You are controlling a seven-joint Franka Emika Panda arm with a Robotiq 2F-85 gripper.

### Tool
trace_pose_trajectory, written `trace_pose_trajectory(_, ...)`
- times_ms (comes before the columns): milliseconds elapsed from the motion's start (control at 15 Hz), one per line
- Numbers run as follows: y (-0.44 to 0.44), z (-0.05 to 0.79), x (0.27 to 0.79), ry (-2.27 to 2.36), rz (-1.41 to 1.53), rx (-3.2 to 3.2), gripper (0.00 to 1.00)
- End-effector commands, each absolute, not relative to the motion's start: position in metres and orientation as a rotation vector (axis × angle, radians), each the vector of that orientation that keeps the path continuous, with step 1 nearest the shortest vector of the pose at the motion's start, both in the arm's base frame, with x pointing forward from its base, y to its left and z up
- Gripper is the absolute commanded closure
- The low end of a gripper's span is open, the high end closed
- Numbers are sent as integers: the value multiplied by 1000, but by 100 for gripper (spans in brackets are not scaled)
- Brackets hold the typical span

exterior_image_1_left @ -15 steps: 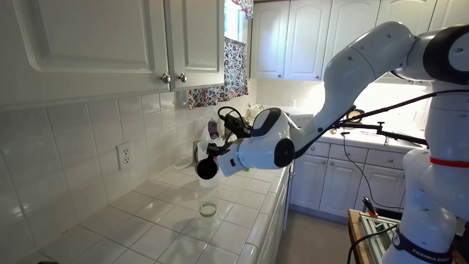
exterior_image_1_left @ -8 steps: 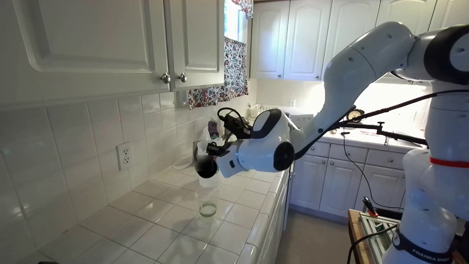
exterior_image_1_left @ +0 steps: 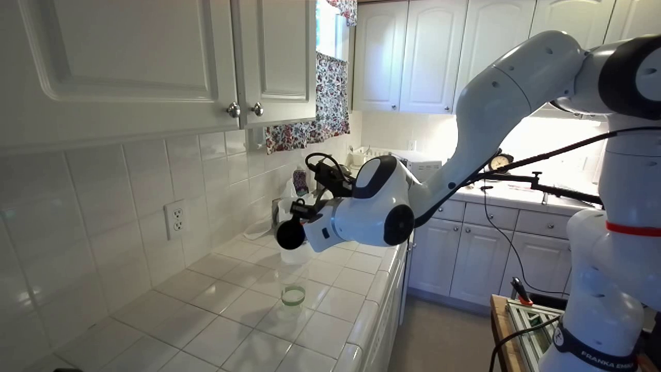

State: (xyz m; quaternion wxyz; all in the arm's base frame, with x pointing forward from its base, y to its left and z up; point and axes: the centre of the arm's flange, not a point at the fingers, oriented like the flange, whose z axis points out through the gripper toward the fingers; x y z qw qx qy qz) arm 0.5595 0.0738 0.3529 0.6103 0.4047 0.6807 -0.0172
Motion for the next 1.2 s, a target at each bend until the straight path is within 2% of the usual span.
trace_pose_trajectory(0, 77, 349, 555, 1567, -64, 887, 94)
trace_pose_trajectory(1133, 92, 337, 544, 1579, -117, 825, 94)
